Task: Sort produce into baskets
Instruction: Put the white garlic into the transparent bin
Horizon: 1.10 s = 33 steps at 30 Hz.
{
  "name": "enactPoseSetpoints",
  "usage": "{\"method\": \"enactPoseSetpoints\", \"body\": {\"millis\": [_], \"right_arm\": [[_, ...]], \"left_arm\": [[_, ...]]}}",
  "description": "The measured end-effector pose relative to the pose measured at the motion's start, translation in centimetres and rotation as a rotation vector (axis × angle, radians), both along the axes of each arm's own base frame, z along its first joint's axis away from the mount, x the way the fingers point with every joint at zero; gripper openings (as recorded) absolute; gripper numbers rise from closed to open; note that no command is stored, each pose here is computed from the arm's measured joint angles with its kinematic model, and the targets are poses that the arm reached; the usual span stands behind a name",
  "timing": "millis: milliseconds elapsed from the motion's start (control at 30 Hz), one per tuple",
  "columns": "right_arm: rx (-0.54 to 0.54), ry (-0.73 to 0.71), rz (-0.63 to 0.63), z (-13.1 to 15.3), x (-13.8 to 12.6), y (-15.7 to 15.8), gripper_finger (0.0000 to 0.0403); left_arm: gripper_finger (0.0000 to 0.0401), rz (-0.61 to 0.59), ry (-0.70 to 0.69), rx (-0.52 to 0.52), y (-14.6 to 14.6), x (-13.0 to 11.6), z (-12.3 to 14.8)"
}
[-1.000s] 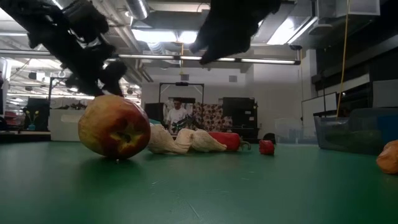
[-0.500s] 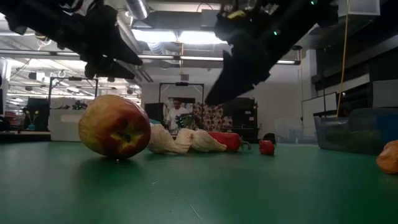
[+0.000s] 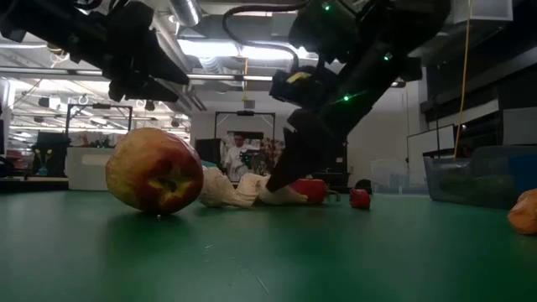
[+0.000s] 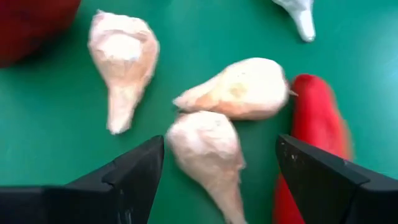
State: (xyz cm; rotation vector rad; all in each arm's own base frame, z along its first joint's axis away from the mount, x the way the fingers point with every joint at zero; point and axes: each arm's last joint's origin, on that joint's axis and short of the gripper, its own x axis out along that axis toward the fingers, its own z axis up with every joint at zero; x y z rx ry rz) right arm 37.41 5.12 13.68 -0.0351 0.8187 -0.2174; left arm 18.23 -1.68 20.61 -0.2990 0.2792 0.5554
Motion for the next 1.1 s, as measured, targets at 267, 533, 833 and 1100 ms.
{"method": "enactPoseSetpoints", "body": {"millis": [267,533,833,1100], "right_arm": [[0.003,-0.02,0.005,0.1,0.2,0.1,0.0308],[0.006,-0.024,0.004,-1.9,0.8,0.2,0.0308],[0.025,-0.017,0.006,-2.6,1.0,0.3,0.0248],[0.043,-0.014,0.007,-2.7,1.0,0.2,0.0112]], "left_arm": [[0.029,0.001,0.003,0.001,0.0,0.0,0.0],[0.029,0.007,-0.005,-0.012,0.0,0.0,0.0],[0.029,0.01,-0.005,-0.019,0.0,0.0,-0.1],[0.029,0.018,0.014,-0.032,0.0,-0.2,-0.3]]}}
